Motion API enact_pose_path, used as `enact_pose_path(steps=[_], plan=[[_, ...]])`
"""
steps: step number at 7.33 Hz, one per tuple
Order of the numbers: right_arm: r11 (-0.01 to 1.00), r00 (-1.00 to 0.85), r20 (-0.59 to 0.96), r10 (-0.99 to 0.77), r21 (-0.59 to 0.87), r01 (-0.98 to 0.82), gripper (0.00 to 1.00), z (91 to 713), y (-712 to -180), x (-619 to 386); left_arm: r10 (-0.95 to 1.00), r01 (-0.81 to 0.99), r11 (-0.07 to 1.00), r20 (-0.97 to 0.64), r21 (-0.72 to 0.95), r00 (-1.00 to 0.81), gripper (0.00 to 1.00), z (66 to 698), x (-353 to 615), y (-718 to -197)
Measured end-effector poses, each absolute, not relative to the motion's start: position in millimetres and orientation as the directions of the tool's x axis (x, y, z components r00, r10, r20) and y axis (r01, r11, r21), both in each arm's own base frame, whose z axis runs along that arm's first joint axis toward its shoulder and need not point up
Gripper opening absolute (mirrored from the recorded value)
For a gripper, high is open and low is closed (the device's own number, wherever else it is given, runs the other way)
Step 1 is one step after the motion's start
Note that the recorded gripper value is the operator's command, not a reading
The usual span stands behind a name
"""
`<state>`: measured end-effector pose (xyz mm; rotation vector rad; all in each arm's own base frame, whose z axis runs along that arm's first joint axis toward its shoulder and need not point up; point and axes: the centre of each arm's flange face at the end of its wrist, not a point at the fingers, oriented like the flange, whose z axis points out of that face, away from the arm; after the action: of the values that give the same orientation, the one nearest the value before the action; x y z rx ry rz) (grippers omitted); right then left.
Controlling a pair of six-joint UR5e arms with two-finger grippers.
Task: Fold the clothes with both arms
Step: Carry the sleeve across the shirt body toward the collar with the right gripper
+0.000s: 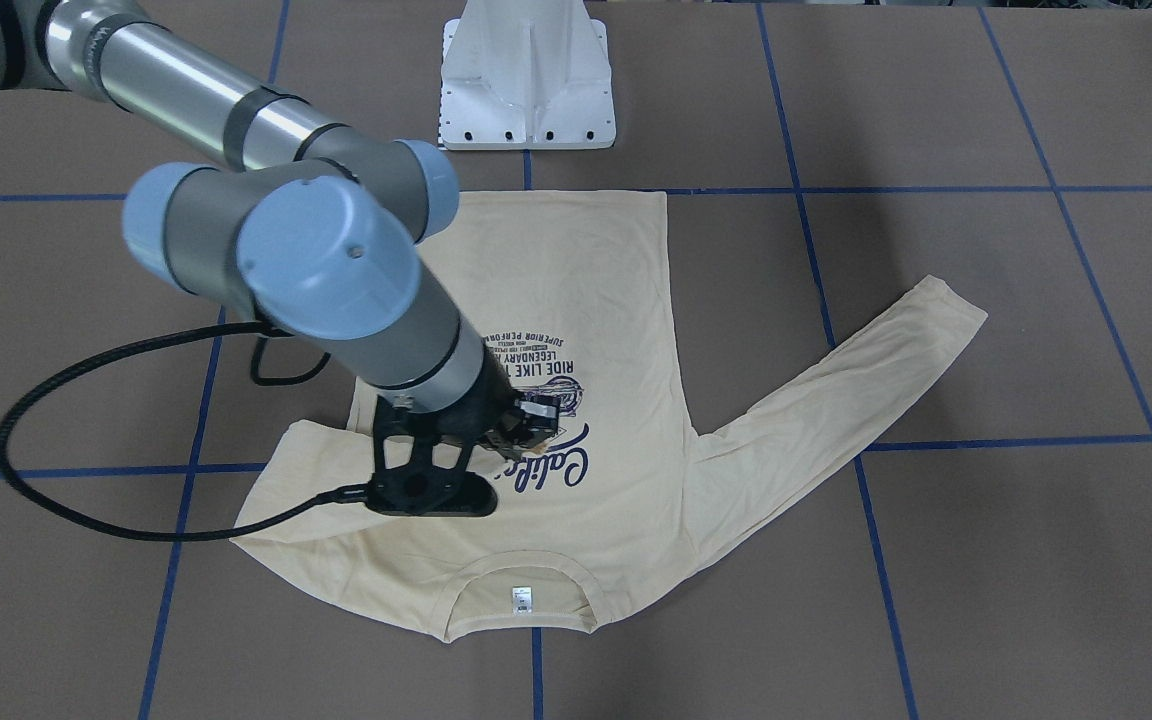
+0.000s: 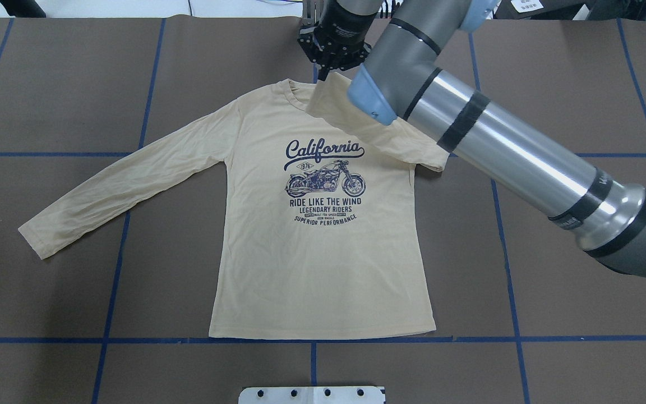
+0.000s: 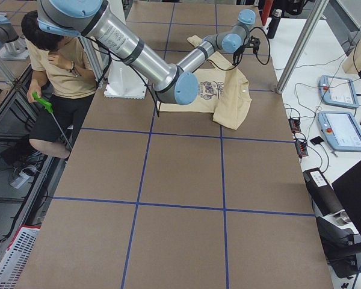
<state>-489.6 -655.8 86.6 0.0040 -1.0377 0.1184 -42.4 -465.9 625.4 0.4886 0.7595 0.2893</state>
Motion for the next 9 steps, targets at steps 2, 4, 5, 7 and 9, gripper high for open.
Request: enact_pose_path(steps=[2, 4, 5, 7, 9], plan=[[0.993, 0.498, 0.866, 0.042, 0.02, -0.118, 0.0, 39, -632, -549, 0.419, -0.076, 0.851, -0.586, 0.519, 0.694, 0.99, 626, -42, -466], [0.991, 0.469, 0.883, 0.01, 0.053, -0.122, 0.0, 8, -609, -581, 0.419, -0.076, 0.852, -0.587, 0.518, 0.693, 0.99, 626, -42, -465], [0.991, 0.46, 0.888, -0.002, 0.063, -0.116, 0.0, 1, -598, -594, 0.418, -0.076, 0.852, -0.586, 0.518, 0.694, 0.99, 627, -42, -465], [0.988, 0.449, 0.893, -0.026, 0.091, -0.123, 0.99, 4, -589, -616, 0.418, -0.076, 0.852, -0.586, 0.518, 0.694, 0.99, 627, -42, -465], [0.984, 0.449, 0.893, -0.027, 0.103, -0.147, 1.0, 2, -583, -630, 0.399, -0.057, 0.86, -0.601, 0.506, 0.693, 0.99, 624, -41, -467]])
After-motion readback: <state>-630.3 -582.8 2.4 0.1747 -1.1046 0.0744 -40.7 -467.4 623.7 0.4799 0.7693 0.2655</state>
